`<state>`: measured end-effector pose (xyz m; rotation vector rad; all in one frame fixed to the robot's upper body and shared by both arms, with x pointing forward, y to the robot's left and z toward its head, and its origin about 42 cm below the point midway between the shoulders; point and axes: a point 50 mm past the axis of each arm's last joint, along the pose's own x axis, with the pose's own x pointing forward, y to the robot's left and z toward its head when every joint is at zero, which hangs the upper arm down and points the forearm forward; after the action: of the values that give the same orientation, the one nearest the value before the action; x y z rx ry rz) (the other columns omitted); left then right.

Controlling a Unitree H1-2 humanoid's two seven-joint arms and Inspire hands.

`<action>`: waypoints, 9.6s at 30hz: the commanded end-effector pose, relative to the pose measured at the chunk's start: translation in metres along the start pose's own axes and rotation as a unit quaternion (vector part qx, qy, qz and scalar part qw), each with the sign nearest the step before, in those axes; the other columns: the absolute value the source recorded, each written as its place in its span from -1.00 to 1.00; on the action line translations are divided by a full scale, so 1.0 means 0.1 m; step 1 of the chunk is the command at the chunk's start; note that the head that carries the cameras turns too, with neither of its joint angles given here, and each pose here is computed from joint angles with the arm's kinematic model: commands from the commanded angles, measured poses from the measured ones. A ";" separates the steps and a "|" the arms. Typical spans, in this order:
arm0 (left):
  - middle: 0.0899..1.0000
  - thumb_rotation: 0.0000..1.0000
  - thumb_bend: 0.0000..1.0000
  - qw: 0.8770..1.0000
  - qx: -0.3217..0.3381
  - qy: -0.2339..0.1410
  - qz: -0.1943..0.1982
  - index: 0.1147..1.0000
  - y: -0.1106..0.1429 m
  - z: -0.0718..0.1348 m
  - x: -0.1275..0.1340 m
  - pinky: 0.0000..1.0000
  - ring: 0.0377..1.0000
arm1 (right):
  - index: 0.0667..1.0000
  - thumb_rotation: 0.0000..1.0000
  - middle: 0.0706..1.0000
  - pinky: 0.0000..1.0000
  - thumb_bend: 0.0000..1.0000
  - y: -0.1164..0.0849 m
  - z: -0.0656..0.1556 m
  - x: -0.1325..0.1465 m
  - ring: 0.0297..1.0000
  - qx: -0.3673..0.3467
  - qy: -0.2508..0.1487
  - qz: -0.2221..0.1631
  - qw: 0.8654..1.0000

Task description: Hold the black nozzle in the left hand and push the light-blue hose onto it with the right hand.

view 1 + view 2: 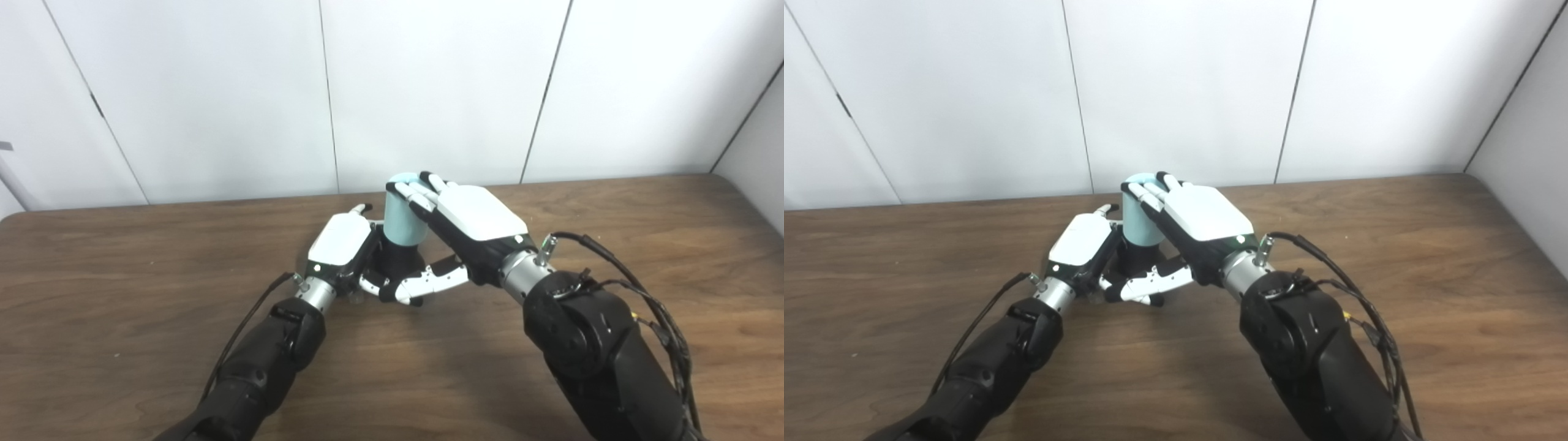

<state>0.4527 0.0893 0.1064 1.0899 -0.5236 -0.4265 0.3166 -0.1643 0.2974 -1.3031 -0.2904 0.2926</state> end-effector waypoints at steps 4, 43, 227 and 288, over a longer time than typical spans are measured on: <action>-0.20 -1.00 0.00 0.947 -0.183 0.203 -0.168 -0.08 -1.80 0.41 -1.94 0.83 -0.12 | 0.77 0.48 0.82 1.00 0.91 -0.27 0.21 -0.14 1.00 -0.047 -0.068 -0.023 0.996; -0.21 -1.00 0.00 0.946 -0.187 0.205 -0.166 -0.07 -1.83 0.48 -1.93 0.82 -0.11 | 0.91 0.43 0.96 0.92 0.83 0.36 0.03 0.00 0.95 -0.065 -0.043 0.090 0.993; -0.18 -1.00 0.01 0.938 -0.183 0.230 -0.186 -0.12 -1.85 0.48 -1.94 0.83 -0.07 | 0.76 0.67 0.82 0.72 0.82 2.01 -0.16 -0.18 0.77 -0.110 -0.025 0.294 0.949; -0.17 -1.00 0.01 0.938 -0.167 0.235 -0.190 -0.11 -1.84 0.41 -1.93 0.80 -0.11 | 1.00 0.50 1.00 0.99 0.58 1.65 -0.02 -0.23 1.00 -0.026 -0.046 0.019 0.998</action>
<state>0.4568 0.1022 0.1040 1.0471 -0.4243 -0.3558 0.3035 -0.1314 0.1920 -1.3882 -0.5455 0.0778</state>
